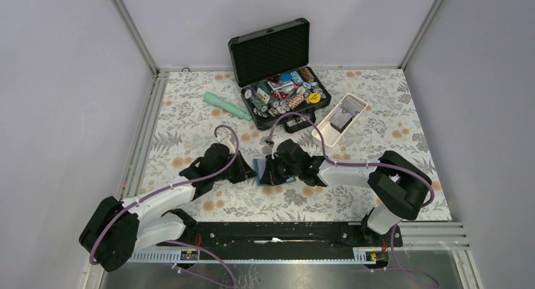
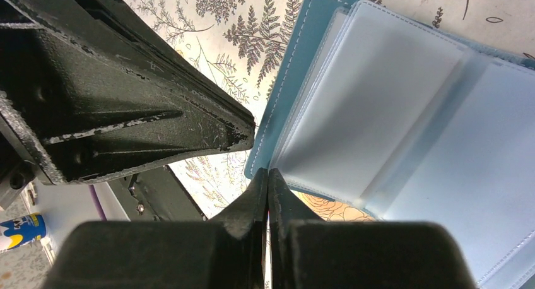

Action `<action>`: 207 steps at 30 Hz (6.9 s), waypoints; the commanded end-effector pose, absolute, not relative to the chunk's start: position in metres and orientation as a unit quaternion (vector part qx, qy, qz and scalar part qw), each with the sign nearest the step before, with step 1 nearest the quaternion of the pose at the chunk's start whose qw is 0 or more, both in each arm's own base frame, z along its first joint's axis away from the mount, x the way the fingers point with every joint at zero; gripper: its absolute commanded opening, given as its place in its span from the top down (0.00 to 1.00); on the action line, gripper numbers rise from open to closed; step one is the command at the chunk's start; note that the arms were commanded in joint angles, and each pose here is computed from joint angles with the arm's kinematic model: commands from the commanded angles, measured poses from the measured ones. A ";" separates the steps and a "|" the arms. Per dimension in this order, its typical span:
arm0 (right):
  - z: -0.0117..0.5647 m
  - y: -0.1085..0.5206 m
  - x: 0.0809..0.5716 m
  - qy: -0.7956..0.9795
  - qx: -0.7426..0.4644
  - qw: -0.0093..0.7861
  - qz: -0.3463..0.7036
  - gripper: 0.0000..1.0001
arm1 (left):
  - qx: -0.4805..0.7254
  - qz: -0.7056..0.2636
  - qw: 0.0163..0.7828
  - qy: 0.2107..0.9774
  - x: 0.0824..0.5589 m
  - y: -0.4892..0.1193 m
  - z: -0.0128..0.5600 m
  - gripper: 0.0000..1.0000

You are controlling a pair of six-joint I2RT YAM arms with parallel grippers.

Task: Put the credit cards into the card holder
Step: Turn over the card slot in the card holder, then pick up the credit card from the storage box.

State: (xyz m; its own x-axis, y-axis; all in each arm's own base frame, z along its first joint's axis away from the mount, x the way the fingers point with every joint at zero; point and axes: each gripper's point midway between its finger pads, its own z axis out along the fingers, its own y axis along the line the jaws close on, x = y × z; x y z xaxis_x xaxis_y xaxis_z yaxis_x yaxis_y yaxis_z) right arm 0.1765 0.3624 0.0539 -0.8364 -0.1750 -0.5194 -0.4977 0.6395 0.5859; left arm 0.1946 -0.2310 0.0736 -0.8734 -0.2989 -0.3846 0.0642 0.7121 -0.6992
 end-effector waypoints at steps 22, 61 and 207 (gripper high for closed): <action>0.073 0.351 0.193 0.878 -0.202 0.271 0.338 0.82 | -0.077 -0.356 0.267 0.892 0.207 -0.226 0.072 0.96; 0.016 0.342 0.211 0.921 -0.184 0.244 0.241 0.52 | -0.074 -0.433 0.240 0.866 0.204 -0.252 0.064 1.00; 0.125 -0.002 0.496 0.900 -0.143 0.289 -0.294 0.18 | -0.056 -0.112 0.448 0.885 0.288 -0.059 0.208 0.01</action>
State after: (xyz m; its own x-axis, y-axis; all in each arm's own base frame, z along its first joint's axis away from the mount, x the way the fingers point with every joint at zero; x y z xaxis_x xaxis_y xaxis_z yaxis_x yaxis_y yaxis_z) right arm 0.4873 0.0218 0.1100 -0.7810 -0.4247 -0.4579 -0.1003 0.8089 -0.5793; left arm 0.2832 -0.0620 0.2027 -0.6251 -0.2143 -0.7505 -0.0107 0.9638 -0.2663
